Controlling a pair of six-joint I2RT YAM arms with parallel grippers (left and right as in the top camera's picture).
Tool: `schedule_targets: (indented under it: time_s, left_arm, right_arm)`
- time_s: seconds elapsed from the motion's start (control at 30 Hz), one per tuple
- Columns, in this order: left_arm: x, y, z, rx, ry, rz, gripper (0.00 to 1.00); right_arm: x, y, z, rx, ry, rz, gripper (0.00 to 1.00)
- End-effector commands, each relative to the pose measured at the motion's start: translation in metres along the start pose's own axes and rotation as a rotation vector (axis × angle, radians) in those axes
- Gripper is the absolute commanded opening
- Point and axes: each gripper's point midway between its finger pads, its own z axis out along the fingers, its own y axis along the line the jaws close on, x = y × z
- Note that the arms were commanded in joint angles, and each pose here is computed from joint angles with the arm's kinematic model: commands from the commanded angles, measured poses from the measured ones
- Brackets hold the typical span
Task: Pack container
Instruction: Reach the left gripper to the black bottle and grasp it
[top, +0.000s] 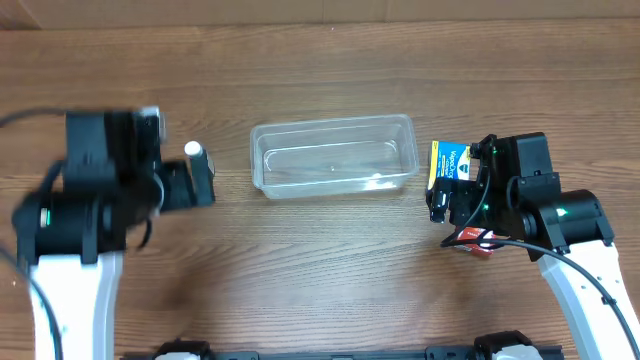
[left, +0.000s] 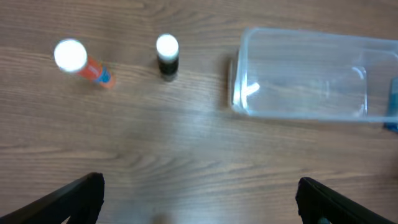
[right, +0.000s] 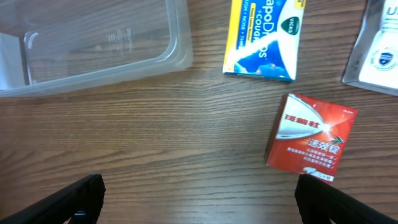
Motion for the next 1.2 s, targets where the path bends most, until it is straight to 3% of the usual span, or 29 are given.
schedule_targets:
  time_s: [0.0, 0.13, 0.33, 1.0, 1.17]
  left_arm:
    - [-0.033, 0.001, 0.028, -0.041, 0.064, -0.019, 1.0]
    - [-0.051, 0.004, 0.073, -0.075, 0.147, -0.022, 1.0]
    - [-0.049, 0.017, 0.13, -0.104, 0.266, -0.067, 1.0]
    - [-0.027, 0.039, 0.233, -0.147, 0.447, -0.1, 1.0]
    - [-0.029, 0.039, 0.234, -0.145, 0.438, -0.099, 0.75]
  right_arm:
    - [-0.012, -0.003, -0.009, 0.026, -0.047, 0.009, 1.0]
    - [-0.012, -0.004, -0.009, 0.026, -0.047, 0.009, 1.0]
    - [-0.012, -0.004, -0.009, 0.026, -0.047, 0.009, 1.0]
    - [-0.012, -0.004, -0.009, 0.026, -0.046, 0.009, 1.0]
    - [-0.012, -0.004, -0.009, 0.027, -0.046, 0.009, 1.0]
